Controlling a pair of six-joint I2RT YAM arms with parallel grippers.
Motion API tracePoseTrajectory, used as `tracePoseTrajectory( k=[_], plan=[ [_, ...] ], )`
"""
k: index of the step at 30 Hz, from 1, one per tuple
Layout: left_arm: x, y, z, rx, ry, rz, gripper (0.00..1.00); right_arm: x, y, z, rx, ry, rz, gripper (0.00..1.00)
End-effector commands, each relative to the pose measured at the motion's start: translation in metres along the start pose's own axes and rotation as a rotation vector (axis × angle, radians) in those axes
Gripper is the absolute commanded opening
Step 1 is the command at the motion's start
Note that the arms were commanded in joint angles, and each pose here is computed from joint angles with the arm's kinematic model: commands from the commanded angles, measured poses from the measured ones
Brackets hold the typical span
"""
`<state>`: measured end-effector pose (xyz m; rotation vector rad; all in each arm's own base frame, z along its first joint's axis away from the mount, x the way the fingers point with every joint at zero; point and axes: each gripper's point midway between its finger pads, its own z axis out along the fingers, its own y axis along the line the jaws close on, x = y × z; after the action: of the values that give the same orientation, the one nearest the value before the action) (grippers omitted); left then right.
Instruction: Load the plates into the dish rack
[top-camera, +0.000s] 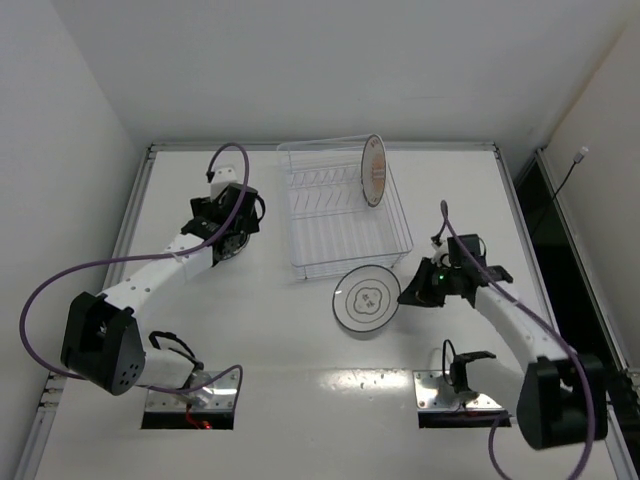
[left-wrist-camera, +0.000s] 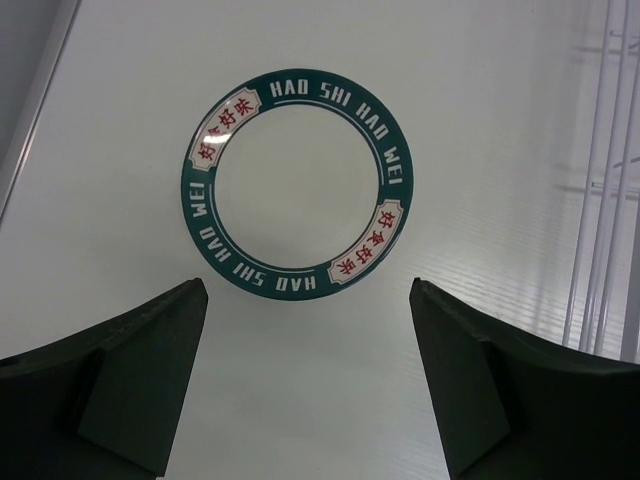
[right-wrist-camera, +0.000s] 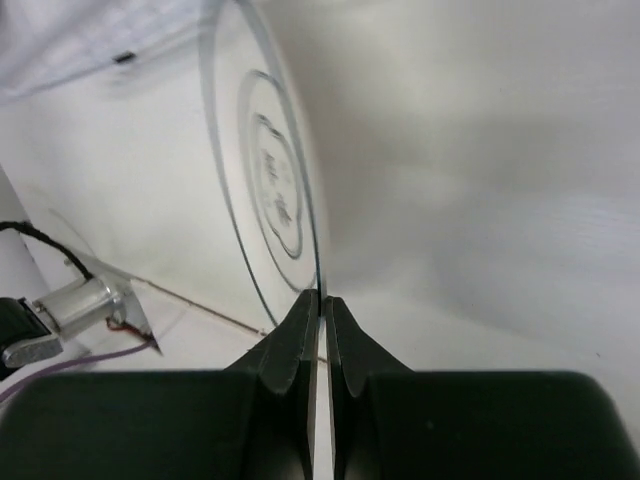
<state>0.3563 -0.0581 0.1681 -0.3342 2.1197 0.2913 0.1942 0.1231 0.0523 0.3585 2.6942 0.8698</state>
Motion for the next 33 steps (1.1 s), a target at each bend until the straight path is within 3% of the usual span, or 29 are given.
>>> tracePoseTrajectory(
  k=[1,5,11,23,26,29,31,33],
  plan=[
    [-0.020,0.003,-0.006,-0.025,-0.054,-0.051,0.80,-0.016,0.011,-0.036,0.065,-0.123,-0.049,0.00],
    [-0.018,0.004,-0.004,-0.036,-0.052,-0.045,0.80,-0.049,0.031,-0.081,0.111,-0.292,-0.123,0.00],
    [-0.017,0.007,-0.004,-0.049,-0.050,-0.039,0.80,-0.086,0.053,-0.112,0.157,-0.383,-0.188,0.00],
    [-0.019,0.005,-0.003,-0.049,-0.050,-0.039,0.80,-0.071,0.008,-0.099,0.306,-0.328,-0.141,0.00],
    [-0.019,0.005,-0.003,-0.049,-0.050,-0.039,0.80,-0.071,-0.007,-0.102,0.379,-0.334,-0.118,0.11],
    [-0.017,0.006,-0.003,-0.052,-0.044,-0.033,0.80,-0.068,-0.027,-0.099,0.431,-0.320,-0.068,0.30],
    [-0.017,0.006,-0.003,-0.052,-0.044,-0.033,0.80,-0.062,-0.035,-0.089,0.418,-0.279,-0.037,0.36],
    [-0.017,0.006,-0.003,-0.052,-0.044,-0.033,0.80,-0.050,-0.049,-0.076,0.403,-0.219,0.006,0.36]
  ],
)
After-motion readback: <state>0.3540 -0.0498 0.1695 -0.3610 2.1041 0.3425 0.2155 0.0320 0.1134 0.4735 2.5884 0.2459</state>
